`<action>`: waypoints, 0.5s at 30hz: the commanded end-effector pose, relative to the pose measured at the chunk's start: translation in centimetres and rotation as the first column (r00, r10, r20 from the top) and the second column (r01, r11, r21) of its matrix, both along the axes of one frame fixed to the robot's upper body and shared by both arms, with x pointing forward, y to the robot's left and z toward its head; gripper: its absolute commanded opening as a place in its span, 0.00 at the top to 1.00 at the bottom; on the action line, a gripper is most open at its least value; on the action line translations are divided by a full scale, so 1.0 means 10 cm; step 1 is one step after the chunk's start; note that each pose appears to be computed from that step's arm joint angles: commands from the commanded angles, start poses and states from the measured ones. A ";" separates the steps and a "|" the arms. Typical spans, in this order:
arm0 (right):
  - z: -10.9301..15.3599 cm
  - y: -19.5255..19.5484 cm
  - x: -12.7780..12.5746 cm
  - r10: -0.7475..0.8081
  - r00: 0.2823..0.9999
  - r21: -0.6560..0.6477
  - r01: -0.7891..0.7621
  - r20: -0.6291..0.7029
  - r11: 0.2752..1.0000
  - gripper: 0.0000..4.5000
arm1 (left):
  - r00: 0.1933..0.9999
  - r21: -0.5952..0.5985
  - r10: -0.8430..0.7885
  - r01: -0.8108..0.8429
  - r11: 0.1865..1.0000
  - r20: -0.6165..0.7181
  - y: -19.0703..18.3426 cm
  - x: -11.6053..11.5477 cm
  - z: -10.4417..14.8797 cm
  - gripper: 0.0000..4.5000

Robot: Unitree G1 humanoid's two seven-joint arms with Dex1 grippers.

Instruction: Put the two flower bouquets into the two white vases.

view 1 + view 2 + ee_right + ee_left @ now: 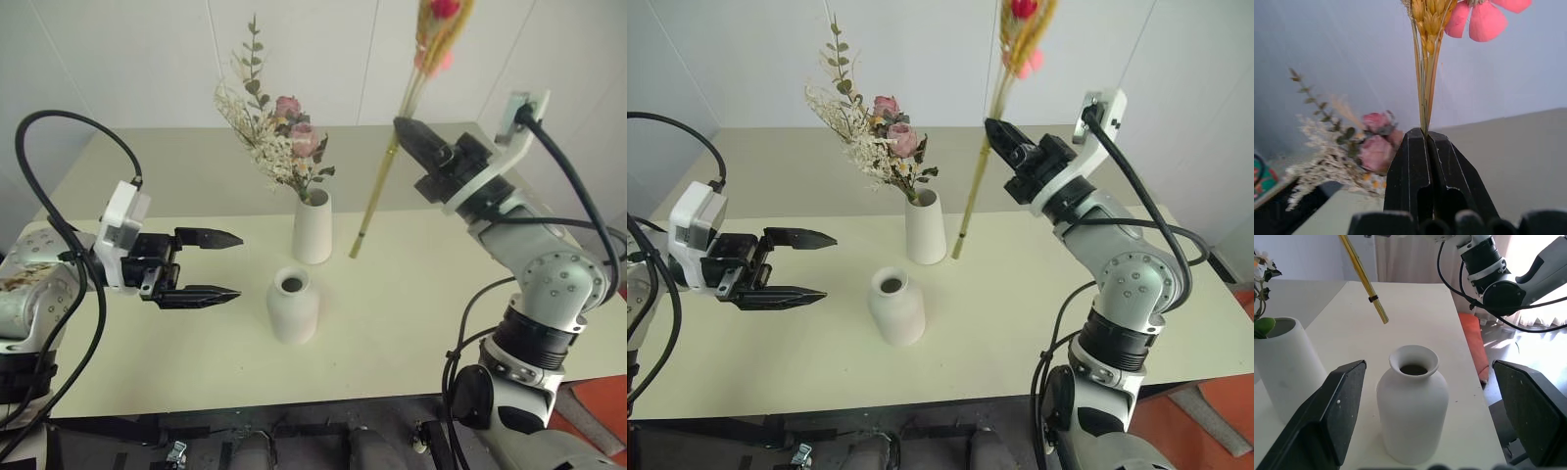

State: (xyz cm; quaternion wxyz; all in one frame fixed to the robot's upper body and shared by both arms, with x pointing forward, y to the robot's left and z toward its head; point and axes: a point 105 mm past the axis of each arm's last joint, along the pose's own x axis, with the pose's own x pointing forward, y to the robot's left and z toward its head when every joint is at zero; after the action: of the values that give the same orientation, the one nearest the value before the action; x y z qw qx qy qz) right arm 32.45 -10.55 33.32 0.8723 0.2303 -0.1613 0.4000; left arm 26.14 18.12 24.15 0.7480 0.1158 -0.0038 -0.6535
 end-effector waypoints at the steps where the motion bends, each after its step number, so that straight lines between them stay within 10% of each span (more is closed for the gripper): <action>1: 0.29 0.20 -0.26 0.117 0.980 0.024 -0.123 0.160 0.992 0.99 | 1.000 0.005 -0.003 0.003 1.000 0.023 0.01 -0.02 0.08 0.00; 15: 0.03 0.66 -0.45 0.274 0.944 -0.072 -0.266 0.184 0.961 0.99 | 1.000 0.024 0.014 -0.015 1.000 0.023 0.04 -0.03 0.10 0.00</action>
State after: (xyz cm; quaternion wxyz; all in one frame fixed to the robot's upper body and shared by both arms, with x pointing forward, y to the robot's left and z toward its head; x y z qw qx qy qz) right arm 29.19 -3.92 32.69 0.8060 0.2019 -0.1682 0.5303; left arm 26.17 18.45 24.21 0.7527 0.1169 0.0078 -0.6478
